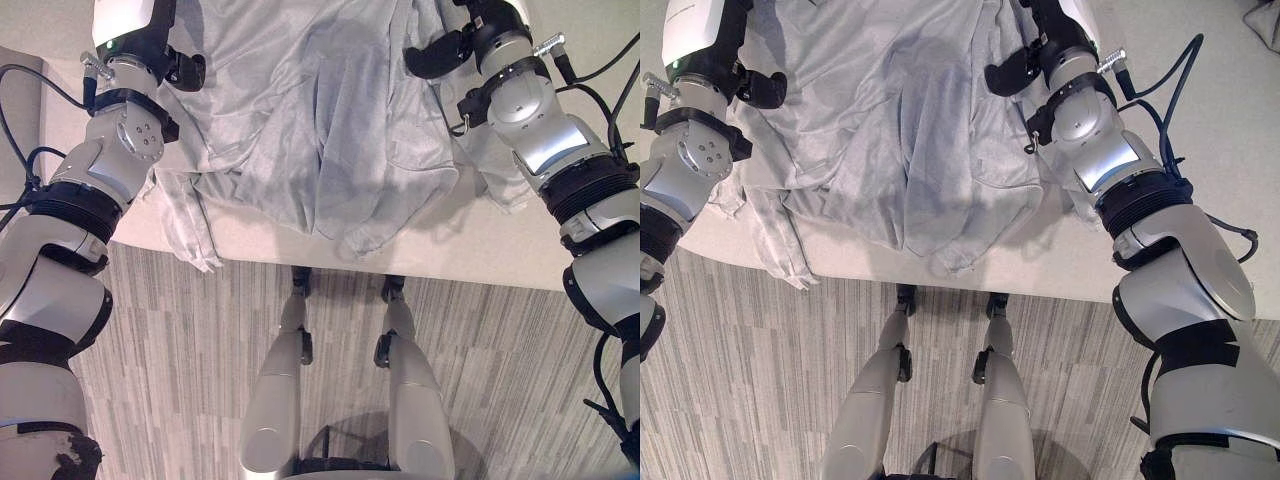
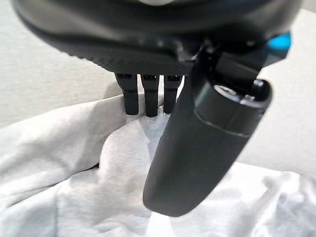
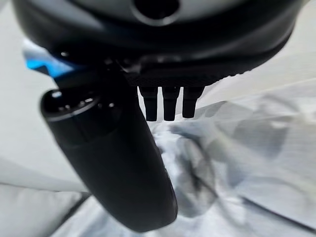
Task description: Hang the clothes on the sofa on the clothes rack.
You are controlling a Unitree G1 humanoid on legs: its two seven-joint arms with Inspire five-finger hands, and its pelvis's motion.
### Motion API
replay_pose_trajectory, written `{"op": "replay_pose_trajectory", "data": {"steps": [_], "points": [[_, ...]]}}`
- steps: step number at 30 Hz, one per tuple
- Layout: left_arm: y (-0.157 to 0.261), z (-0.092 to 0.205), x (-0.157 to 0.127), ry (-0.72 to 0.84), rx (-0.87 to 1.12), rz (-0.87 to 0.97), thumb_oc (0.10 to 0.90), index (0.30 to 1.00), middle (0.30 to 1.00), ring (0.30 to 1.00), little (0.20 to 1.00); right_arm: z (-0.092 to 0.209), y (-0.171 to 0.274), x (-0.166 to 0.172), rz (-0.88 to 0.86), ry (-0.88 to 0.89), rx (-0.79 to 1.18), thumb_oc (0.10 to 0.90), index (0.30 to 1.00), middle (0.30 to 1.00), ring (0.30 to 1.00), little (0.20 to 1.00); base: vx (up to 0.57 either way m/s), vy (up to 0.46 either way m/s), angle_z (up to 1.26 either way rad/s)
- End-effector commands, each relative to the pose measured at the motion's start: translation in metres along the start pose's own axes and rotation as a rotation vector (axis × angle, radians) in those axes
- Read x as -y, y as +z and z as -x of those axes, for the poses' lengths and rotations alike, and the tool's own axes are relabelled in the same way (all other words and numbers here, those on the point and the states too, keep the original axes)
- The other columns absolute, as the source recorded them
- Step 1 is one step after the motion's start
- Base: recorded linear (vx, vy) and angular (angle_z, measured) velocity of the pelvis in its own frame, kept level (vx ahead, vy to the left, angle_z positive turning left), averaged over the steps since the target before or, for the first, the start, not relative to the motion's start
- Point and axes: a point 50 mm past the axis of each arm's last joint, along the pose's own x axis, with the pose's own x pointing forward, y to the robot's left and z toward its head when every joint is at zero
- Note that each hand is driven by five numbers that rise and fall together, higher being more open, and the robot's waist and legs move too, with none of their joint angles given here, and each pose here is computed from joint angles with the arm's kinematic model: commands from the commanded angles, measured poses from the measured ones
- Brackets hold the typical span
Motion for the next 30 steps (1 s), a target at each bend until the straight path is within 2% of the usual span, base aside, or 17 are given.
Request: {"op": "replay_pose_trajectory", "data": {"steps": [1, 6, 11, 19, 25, 30], "points": [[0.022, -0.012, -0.059, 0.223, 0.168, -0.073, 0.800, 0.900, 0.900, 0.900, 0.900, -0.009, 0.041, 0.033, -0.016, -0.112, 0.186, 0.800, 0.900, 0.900, 0.900, 0.900, 0.01, 0.018, 0.05], [0.027, -0.013, -0.059, 0.212, 0.199, -0.126, 0.800, 0.900, 0.900, 0.900, 0.900, -0.009, 0.036, 0.031, -0.010, -0.101, 0.166, 0.800, 0.900, 0.900, 0.900, 0.900, 0.00, 0.019, 0.01], [0.021, -0.017, -0.052, 0.141, 0.195, -0.317, 0.800, 0.900, 0.900, 0.900, 0.900, -0.011, 0.045, 0.018, -0.006, -0.050, 0.195, 0.800, 0.900, 0.900, 0.900, 0.900, 0.00, 0.000, 0.00], [0.012, -0.022, -0.052, 0.081, 0.192, -0.529, 0.800, 0.900, 0.900, 0.900, 0.900, -0.011, 0.054, 0.018, 0.002, -0.034, 0.245, 0.800, 0.900, 0.900, 0.900, 0.900, 0.00, 0.001, 0.00], [0.009, -0.026, -0.059, 0.071, 0.206, -0.700, 0.800, 0.900, 0.900, 0.900, 0.900, -0.010, 0.061, 0.021, 0.018, -0.035, 0.281, 0.800, 0.900, 0.900, 0.900, 0.900, 0.00, 0.000, 0.00], [0.011, -0.032, -0.082, 0.146, 0.202, -0.776, 0.800, 0.900, 0.900, 0.900, 0.900, -0.009, 0.065, 0.035, 0.038, -0.074, 0.313, 0.800, 0.900, 0.900, 0.900, 0.900, 0.02, 0.026, 0.00]]}}
